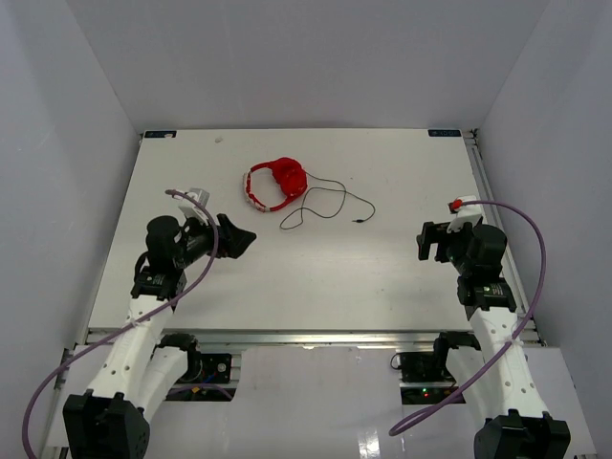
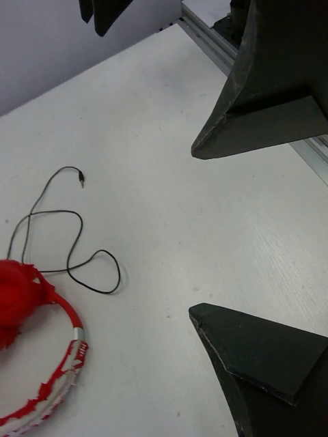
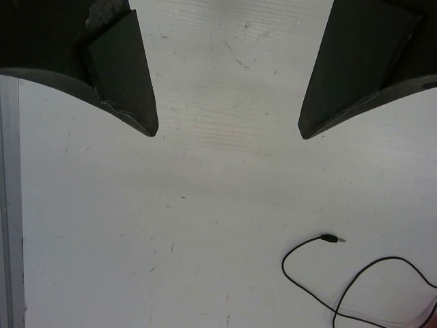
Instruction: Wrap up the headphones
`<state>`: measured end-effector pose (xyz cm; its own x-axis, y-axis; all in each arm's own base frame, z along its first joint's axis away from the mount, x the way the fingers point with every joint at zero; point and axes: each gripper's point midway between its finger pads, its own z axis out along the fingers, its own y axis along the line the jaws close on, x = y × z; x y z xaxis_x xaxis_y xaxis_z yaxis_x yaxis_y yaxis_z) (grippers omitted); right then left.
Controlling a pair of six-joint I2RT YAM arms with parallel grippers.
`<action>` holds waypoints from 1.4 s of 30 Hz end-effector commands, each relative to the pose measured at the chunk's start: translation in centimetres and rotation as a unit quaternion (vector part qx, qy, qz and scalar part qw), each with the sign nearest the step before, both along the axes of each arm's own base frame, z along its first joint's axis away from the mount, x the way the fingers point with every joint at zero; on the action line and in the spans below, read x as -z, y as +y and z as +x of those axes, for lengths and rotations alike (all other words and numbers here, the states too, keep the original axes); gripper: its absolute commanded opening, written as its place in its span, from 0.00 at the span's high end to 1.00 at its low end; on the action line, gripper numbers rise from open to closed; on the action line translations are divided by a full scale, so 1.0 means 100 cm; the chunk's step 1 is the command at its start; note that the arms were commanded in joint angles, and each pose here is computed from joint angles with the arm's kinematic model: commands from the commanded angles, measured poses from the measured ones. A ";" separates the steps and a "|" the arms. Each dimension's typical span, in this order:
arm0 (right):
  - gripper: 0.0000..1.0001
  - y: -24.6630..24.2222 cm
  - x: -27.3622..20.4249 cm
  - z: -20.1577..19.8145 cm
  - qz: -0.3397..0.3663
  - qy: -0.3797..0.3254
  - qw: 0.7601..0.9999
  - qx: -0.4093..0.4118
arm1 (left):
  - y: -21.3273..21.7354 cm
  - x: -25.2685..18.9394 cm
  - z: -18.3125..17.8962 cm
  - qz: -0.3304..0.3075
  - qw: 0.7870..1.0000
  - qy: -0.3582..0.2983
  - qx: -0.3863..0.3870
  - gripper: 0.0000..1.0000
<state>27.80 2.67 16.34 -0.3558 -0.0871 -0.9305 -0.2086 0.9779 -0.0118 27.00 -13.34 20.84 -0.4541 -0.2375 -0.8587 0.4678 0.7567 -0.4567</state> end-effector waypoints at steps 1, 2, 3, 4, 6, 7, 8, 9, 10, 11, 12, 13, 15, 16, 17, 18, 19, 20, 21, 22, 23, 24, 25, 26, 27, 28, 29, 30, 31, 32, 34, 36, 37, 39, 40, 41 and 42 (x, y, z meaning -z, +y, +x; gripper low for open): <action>0.10 0.019 -0.023 0.004 -0.008 -0.042 0.997 -0.072 | 0.006 -0.007 0.020 0.003 1.000 -0.002 -0.027 0.02; 0.10 0.036 -0.018 -0.005 -0.031 -0.039 0.987 -0.150 | 0.009 -0.004 0.027 0.007 0.999 0.013 -0.041 0.02; 0.10 0.060 -0.013 -0.023 -0.060 -0.042 0.962 -0.265 | 0.015 -0.002 0.039 0.014 0.997 0.031 -0.066 0.02; 0.10 0.078 -0.011 -0.039 -0.071 -0.051 0.933 -0.350 | 0.020 0.012 0.050 0.021 0.994 0.064 -0.086 0.02; 0.10 0.099 -0.014 -0.058 -0.049 -0.063 0.896 -0.436 | 0.025 0.034 0.069 0.034 0.987 0.115 -0.107 0.02; 0.10 0.103 -0.014 -0.060 -0.039 -0.062 0.890 -0.450 | 0.025 0.034 0.077 0.036 0.985 0.125 -0.109 0.02; 0.10 0.104 -0.013 -0.061 -0.036 -0.062 0.887 -0.456 | 0.024 0.035 0.085 0.039 0.984 0.136 -0.109 0.02; 0.10 0.102 -0.010 -0.059 -0.043 -0.061 0.888 -0.454 | 0.022 0.054 0.096 0.046 0.978 0.171 -0.106 0.02; 0.10 0.100 -0.006 -0.057 -0.050 -0.057 0.891 -0.448 | 0.022 0.068 0.104 0.052 0.974 0.194 -0.106 0.02; 0.10 0.097 -0.002 -0.055 -0.057 -0.053 0.895 -0.440 | 0.022 0.074 0.113 0.057 0.971 0.207 -0.107 0.02; 0.10 0.095 0.000 -0.053 -0.060 -0.049 0.897 -0.435 | 0.022 0.082 0.128 0.061 0.967 0.220 -0.110 0.02; 0.10 0.095 0.003 -0.055 -0.057 -0.044 0.898 -0.435 | 0.022 0.090 0.140 0.066 0.964 0.233 -0.114 0.02; 0.10 0.094 0.005 -0.056 -0.056 -0.040 0.899 -0.433 | 0.025 0.087 0.171 0.074 0.960 0.236 -0.134 0.07; 0.10 0.094 0.005 -0.055 -0.058 -0.042 0.899 -0.431 | 0.027 0.094 0.182 0.078 0.955 0.247 -0.143 0.09; 0.10 0.093 0.004 -0.055 -0.060 -0.042 0.899 -0.431 | 0.028 0.110 0.192 0.085 0.949 0.264 -0.148 0.10; 0.10 0.093 0.005 -0.054 -0.060 -0.041 0.900 -0.431 | 0.028 0.124 0.201 0.092 0.944 0.278 -0.150 0.12; 0.10 0.093 0.005 -0.053 -0.059 -0.039 0.900 -0.430 | 0.027 0.130 0.211 0.097 0.942 0.282 -0.153 0.14; 0.10 0.093 0.005 -0.053 -0.060 -0.038 0.900 -0.429 | 0.027 0.134 0.218 0.104 0.940 0.285 -0.156 0.15; 0.10 0.092 0.005 -0.053 -0.060 -0.038 0.901 -0.428 | 0.027 0.136 0.225 0.114 0.937 0.286 -0.164 0.15; 0.10 0.092 0.005 -0.052 -0.062 -0.037 0.901 -0.427 | 0.028 0.138 0.230 0.125 0.933 0.287 -0.175 0.15; 0.10 0.092 0.004 -0.052 -0.062 -0.038 0.901 -0.427 | 0.027 0.151 0.232 0.133 0.928 0.299 -0.177 0.16; 0.10 0.092 0.004 -0.052 -0.062 -0.039 0.902 -0.426 | 0.025 0.153 0.236 0.140 0.926 0.299 -0.181 0.18; 0.10 0.092 0.003 -0.052 -0.063 -0.040 0.902 -0.426 | 0.024 0.157 0.239 0.147 0.924 0.301 -0.186 0.20; 0.10 0.091 0.003 -0.052 -0.063 -0.040 0.902 -0.425 | 0.027 0.171 0.238 0.161 0.914 0.314 -0.198 0.20; 0.10 0.091 0.002 -0.052 -0.062 -0.040 0.902 -0.424 | 0.024 0.178 0.240 0.167 0.912 0.318 -0.200 0.20; 0.10 0.091 0.002 -0.052 -0.062 -0.039 0.903 -0.424 | 0.021 0.182 0.241 0.168 0.910 0.321 -0.202 0.21; 0.10 0.091 0.002 -0.052 -0.063 -0.039 0.903 -0.423 | 0.018 0.186 0.241 0.168 0.908 0.324 -0.205 0.23; 0.10 0.091 0.003 -0.052 -0.063 -0.038 0.903 -0.423 | 0.015 0.190 0.242 0.167 0.907 0.327 -0.206 0.25; 0.10 0.091 0.004 -0.052 -0.063 -0.037 0.904 -0.422 | 0.013 0.193 0.242 0.165 0.906 0.330 -0.207 0.28; 0.10 0.090 0.004 -0.051 -0.063 -0.036 0.904 -0.421 | 0.012 0.196 0.241 0.166 0.904 0.333 -0.210 0.31; 0.10 0.090 0.004 -0.051 -0.064 -0.036 0.905 -0.419 | 0.014 0.201 0.238 0.175 0.898 0.336 -0.223 0.35; 0.10 0.089 0.004 -0.051 -0.066 -0.035 0.906 -0.417 | 0.014 0.203 0.231 0.184 0.895 0.336 -0.226 0.35; 0.10 0.089 0.005 -0.050 -0.066 -0.035 0.906 -0.416 | 0.014 0.204 0.226 0.189 0.894 0.336 -0.229 0.36; 0.10 0.089 0.005 -0.050 -0.066 -0.034 0.906 -0.416 | 0.018 0.210 0.219 0.204 0.890 0.334 -0.235 0.44; 0.10 0.088 0.005 -0.050 -0.066 -0.033 0.907 -0.415 | 0.018 0.209 0.217 0.210 0.889 0.330 -0.237 0.49; 0.10 0.088 0.005 -0.050 -0.064 -0.031 0.907 -0.415 | 0.019 0.207 0.218 0.211 0.890 0.325 -0.240 0.53; 0.10 0.088 0.006 -0.050 -0.063 -0.030 0.907 -0.415 | 0.020 0.203 0.218 0.210 0.891 0.321 -0.242 0.66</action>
